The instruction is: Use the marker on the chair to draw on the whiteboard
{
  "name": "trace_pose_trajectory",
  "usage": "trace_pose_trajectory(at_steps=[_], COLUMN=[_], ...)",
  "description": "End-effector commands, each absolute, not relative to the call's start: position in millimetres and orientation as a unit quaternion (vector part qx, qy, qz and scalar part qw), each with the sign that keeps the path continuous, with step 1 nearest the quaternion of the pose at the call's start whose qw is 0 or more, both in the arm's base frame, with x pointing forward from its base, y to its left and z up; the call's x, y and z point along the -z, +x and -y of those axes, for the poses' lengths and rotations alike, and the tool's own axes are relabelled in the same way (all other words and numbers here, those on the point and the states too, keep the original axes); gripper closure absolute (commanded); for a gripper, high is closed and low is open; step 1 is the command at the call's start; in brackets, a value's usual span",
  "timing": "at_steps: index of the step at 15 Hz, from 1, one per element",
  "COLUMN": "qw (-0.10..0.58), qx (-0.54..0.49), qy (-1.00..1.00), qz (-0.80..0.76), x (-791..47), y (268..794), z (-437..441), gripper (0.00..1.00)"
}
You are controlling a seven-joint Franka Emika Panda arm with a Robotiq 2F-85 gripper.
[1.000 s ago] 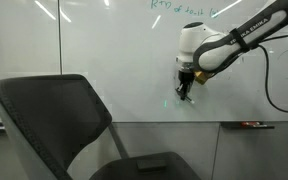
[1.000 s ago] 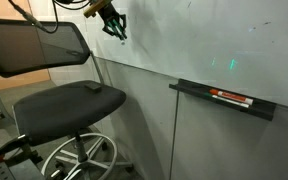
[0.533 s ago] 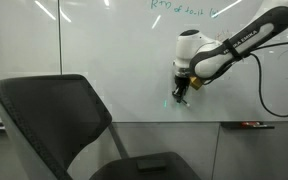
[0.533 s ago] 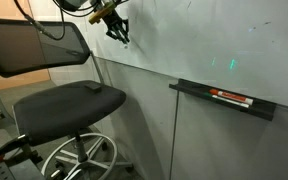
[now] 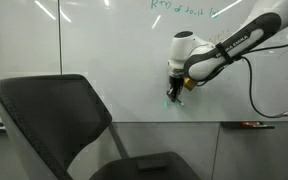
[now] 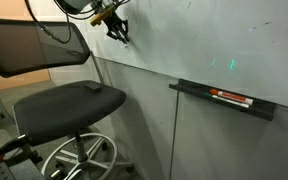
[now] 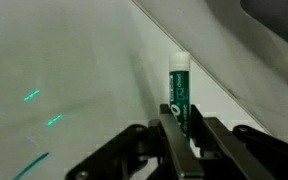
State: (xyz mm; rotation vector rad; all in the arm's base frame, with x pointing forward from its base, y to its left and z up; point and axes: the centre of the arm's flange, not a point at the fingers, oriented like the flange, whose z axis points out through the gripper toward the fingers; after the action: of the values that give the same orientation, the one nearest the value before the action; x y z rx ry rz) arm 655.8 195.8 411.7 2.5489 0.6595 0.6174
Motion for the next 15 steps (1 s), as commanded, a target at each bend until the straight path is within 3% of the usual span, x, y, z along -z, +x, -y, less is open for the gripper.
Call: trace_pose_trajectory(at_steps=[1,15], qw=[0.227,0.240], qx=[-0.234,-0.203], qy=[0.916,0.922], qz=[-0.234,-0.225], x=[-419,-387], y=[671,683], z=[-195,-167], gripper=[0.94,0.94])
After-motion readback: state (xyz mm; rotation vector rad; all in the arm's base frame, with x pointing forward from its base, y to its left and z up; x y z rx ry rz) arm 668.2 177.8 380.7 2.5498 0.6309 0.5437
